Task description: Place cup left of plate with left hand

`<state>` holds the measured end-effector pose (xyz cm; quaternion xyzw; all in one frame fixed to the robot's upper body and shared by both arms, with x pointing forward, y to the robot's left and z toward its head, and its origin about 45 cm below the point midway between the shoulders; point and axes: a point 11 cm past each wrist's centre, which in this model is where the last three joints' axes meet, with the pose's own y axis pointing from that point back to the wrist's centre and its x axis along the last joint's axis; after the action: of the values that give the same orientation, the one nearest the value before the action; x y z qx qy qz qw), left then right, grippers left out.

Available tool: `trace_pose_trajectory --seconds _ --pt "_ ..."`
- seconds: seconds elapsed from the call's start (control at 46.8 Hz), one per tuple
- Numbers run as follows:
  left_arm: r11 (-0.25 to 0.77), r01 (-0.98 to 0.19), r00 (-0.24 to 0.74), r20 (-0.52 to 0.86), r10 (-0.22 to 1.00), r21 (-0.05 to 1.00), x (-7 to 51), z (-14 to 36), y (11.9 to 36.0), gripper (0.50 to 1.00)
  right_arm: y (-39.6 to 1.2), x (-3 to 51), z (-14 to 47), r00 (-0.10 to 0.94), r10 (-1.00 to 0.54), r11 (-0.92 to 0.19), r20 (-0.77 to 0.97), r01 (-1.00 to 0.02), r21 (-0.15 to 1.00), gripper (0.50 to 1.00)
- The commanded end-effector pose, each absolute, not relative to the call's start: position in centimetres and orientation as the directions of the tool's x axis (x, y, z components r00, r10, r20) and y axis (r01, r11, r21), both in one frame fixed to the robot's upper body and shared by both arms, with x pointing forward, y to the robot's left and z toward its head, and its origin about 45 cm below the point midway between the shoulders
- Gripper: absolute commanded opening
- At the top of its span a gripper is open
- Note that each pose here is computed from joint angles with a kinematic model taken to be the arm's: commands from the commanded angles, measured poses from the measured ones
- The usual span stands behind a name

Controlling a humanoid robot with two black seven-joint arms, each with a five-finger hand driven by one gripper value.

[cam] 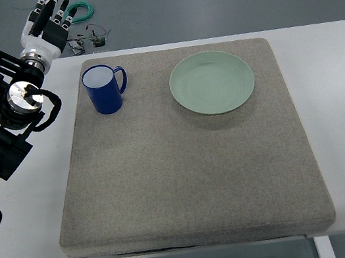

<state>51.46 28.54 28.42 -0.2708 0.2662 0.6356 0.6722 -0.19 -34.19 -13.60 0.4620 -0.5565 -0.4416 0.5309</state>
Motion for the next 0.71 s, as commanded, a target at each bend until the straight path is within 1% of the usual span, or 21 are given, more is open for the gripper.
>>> trace_pose_trajectory --seconds 0.0,0.171,0.342,0.492,0.556,0.684 --pt "0.033 -0.998 0.062 -0.721 0.69 -0.054 51.6 28.9 29.2 0.994 -34.2 -0.2 -13.6 -0.01 -0.983 0.183 0.183 -0.044 0.982 0.934" --pt "-0.013 -0.998 0.039 -0.751 0.66 -0.063 52.0 29.0 30.3 0.994 -34.2 -0.2 -13.6 -0.01 -0.983 0.183 0.183 -0.044 0.982 0.934" --pt "-0.031 -0.996 0.048 -0.774 0.631 -0.087 52.1 29.8 30.8 0.994 -34.2 -0.2 -13.6 -0.01 -0.983 0.183 0.183 -0.044 0.982 0.934" --pt "-0.008 -0.991 0.101 -0.788 0.607 -0.134 52.1 30.5 30.7 0.994 -34.3 -0.2 -13.6 -0.01 -0.981 0.194 0.193 -0.044 0.98 0.934" --pt "0.008 -0.988 0.126 -0.789 0.602 -0.152 52.1 30.7 30.4 0.994 -33.7 -0.1 -13.7 -0.015 -0.986 0.167 0.166 -0.046 0.985 0.934" --pt "0.003 -0.989 0.121 -0.788 0.604 -0.149 52.1 30.4 30.6 0.994 -33.7 -0.2 -13.7 -0.017 -0.985 0.17 0.169 -0.043 0.985 0.934"
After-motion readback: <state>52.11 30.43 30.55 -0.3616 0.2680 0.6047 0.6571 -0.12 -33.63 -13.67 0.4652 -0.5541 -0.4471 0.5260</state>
